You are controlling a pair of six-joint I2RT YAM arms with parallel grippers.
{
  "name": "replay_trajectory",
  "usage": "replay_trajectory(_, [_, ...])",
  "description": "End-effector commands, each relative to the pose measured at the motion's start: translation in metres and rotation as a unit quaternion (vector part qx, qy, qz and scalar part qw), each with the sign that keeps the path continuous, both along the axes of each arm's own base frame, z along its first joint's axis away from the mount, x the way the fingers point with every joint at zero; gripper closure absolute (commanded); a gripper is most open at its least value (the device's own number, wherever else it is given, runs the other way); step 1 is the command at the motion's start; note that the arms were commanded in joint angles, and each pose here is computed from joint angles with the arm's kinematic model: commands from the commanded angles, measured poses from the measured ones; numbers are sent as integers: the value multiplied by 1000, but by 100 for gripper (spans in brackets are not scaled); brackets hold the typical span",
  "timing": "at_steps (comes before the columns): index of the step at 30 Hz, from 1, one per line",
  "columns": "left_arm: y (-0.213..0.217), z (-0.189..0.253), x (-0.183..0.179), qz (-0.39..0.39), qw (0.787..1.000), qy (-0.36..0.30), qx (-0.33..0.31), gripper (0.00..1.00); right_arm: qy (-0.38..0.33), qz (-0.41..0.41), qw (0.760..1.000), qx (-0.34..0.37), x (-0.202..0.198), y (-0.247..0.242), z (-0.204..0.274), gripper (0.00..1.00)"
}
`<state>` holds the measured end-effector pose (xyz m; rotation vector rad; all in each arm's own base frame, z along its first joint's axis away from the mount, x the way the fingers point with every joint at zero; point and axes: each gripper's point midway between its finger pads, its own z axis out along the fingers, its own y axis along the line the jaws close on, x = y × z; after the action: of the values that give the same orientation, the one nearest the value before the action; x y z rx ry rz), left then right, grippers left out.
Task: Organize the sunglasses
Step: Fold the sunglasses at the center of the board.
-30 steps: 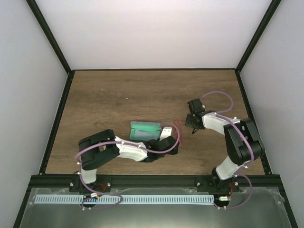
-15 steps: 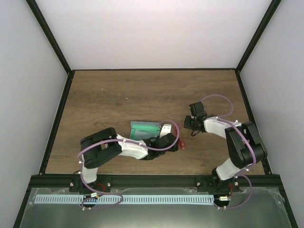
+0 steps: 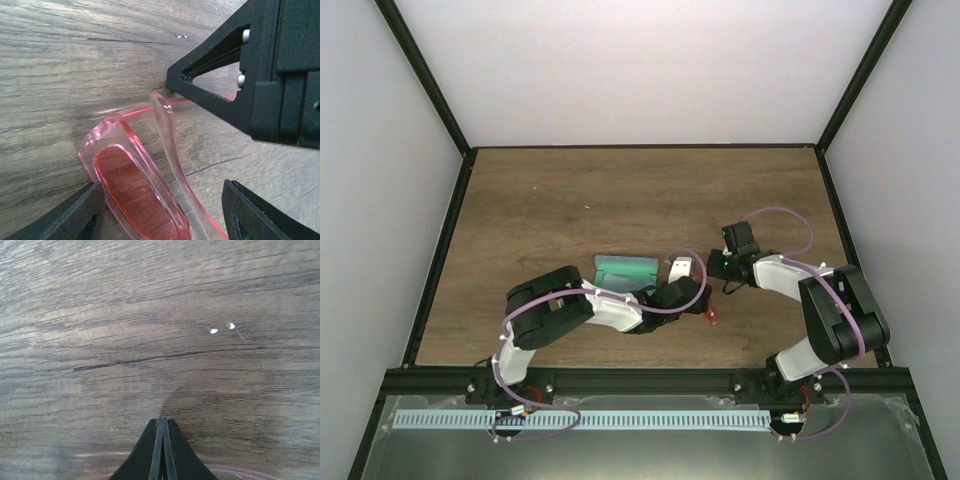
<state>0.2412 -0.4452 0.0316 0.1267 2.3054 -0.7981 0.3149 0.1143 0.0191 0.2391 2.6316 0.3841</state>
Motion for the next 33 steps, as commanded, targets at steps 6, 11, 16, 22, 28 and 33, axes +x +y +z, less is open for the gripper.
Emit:
replay_trajectory(6, [8, -45, 4, 6, 998, 54, 24, 34, 88, 25, 995, 27, -51, 6, -30, 99])
replay_trajectory(11, [14, -56, 18, 29, 997, 70, 10, 34, 77, 28, 996, 35, -55, 8, -24, 99])
replay_trajectory(16, [15, -62, 29, 43, 996, 83, 0, 34, 61, 19, 998, 19, -44, 4, -14, 99])
replay_trajectory(22, [31, -33, 41, 61, 997, 47, 8, 31, 19, -8, 1000, -3, -17, -3, 22, 84])
replay_trajectory(28, [30, -8, 44, 46, 999, 22, 19, 27, -8, -43, 998, -37, 0, -18, 48, 58])
replay_trajectory(33, [37, 7, 38, 39, 999, 14, 1, 27, -19, -23, 999, -36, -5, -17, 53, 15])
